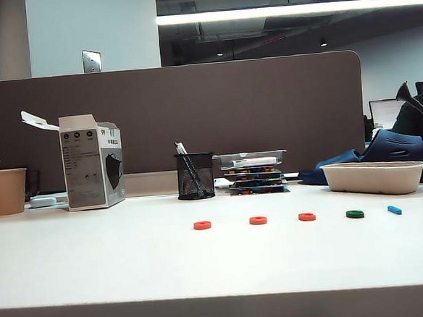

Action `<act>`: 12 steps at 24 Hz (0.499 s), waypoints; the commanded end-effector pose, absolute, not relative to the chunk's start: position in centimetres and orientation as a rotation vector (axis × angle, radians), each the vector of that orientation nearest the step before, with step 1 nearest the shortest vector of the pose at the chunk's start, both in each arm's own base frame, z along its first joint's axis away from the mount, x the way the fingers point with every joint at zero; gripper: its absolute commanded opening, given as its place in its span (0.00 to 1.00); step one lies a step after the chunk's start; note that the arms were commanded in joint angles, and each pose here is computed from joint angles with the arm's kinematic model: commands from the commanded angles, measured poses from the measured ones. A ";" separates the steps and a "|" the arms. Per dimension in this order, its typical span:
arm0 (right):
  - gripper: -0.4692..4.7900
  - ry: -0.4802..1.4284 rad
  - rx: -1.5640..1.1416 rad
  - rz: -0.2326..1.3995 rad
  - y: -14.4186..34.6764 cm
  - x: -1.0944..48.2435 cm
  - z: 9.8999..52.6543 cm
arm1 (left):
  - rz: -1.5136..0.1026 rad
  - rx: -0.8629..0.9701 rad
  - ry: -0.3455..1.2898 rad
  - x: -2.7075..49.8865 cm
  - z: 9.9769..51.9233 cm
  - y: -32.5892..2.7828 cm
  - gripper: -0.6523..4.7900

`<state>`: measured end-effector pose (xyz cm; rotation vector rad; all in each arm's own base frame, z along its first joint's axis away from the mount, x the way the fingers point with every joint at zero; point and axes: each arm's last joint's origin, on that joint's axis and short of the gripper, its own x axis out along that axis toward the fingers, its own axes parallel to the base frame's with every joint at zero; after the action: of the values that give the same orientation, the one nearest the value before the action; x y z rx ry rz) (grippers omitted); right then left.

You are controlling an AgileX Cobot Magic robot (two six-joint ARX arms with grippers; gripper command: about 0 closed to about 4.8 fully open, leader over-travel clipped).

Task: Select the appropriate letters from the row of letter magnets placed on the table to arrange into the word "cool".

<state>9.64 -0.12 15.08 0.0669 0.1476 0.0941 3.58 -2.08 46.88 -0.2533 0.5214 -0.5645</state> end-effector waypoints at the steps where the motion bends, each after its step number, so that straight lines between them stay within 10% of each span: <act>1: 0.08 0.130 0.066 0.092 -0.1 9.7 15.1 | -0.553 -0.361 0.650 5.3 46.7 -2.8 0.11; 12: 0.08 0.136 0.066 0.085 -0.1 9.6 15.1 | -0.521 -0.454 0.676 9.7 46.9 -4.5 0.11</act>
<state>9.64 -0.13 15.08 0.0666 0.1483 0.0884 9.40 -4.25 46.76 -0.4470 0.6861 -0.5116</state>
